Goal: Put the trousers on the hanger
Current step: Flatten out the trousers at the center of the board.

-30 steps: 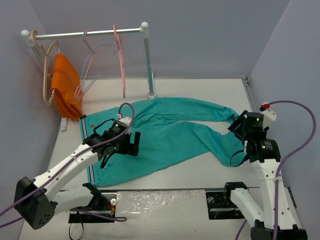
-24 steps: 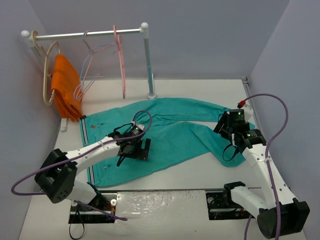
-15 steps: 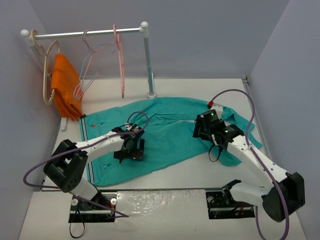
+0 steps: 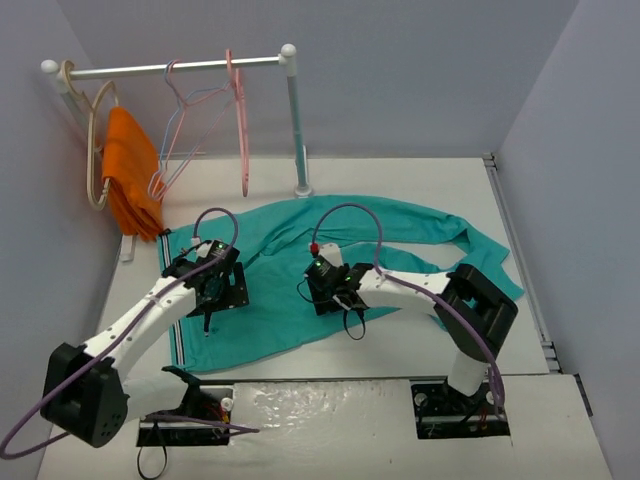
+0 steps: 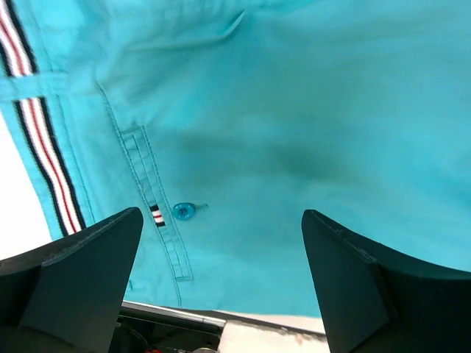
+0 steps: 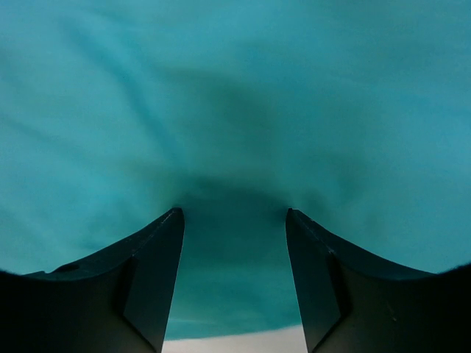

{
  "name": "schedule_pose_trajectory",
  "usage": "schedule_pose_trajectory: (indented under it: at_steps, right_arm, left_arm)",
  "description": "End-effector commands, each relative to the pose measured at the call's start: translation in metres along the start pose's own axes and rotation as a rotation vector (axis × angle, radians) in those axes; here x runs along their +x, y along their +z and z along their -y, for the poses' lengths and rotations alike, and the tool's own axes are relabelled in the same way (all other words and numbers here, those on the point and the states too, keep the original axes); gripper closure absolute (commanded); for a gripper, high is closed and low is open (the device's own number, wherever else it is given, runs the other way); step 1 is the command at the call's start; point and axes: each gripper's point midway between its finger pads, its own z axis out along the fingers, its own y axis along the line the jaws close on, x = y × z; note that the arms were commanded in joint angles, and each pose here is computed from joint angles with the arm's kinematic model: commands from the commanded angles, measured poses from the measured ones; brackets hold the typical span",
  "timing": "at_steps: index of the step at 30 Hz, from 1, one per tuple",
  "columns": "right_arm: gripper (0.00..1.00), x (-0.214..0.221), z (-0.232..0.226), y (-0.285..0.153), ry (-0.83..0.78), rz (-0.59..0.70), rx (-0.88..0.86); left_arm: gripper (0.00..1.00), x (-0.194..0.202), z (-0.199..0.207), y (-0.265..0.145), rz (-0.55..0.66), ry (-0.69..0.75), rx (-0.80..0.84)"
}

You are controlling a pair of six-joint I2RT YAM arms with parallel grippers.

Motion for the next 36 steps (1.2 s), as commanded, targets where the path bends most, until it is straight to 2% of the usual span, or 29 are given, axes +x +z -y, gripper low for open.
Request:
schedule_pose_trajectory:
  at_steps: [1,3,8,16,18,20,22,25,28,34,36]
  right_arm:
    - [0.47,0.013,-0.073,0.013,-0.070,-0.018,-0.125]
    - [0.47,0.023,-0.100,0.023,-0.100,-0.056,-0.171]
    - [0.48,-0.003,-0.179,0.018,-0.145,-0.011,-0.320]
    - [0.48,-0.068,-0.243,-0.013,-0.190,0.116,-0.495]
    - [0.47,-0.079,-0.245,-0.022,-0.185,0.143,-0.506]
    - [0.45,-0.086,-0.240,-0.028,-0.173,0.164,-0.495]
    - [0.44,-0.099,-0.214,-0.036,-0.142,0.213,-0.424]
    - [0.42,-0.120,-0.163,-0.069,-0.075,0.301,-0.332]
    - [0.41,-0.122,-0.108,-0.087,0.001,0.329,-0.245]
    - [0.41,-0.087,-0.020,-0.091,0.133,0.280,-0.125]
    - [0.41,-0.073,0.016,-0.086,0.203,0.260,-0.072]
  left_arm:
    - [0.12,-0.036,-0.006,-0.051,0.153,0.007,0.042]
    - [0.12,-0.047,-0.008,-0.072,0.206,-0.005,0.062]
    - [0.12,-0.059,-0.020,-0.111,0.309,-0.024,0.096]
    - [0.12,-0.073,-0.018,-0.152,0.425,-0.024,0.207]
    - [0.12,-0.076,-0.012,-0.160,0.439,-0.015,0.246]
    - [0.12,-0.079,-0.007,-0.165,0.448,-0.003,0.280]
    - [0.12,-0.080,0.001,-0.169,0.451,0.012,0.319]
    - [0.12,-0.079,0.015,-0.163,0.420,0.045,0.366]
    - [0.12,-0.075,0.033,-0.150,0.370,0.064,0.416]
    - [0.12,-0.070,0.086,-0.134,0.321,0.123,0.532]
    - [0.12,-0.058,0.112,-0.127,0.287,0.195,0.544]
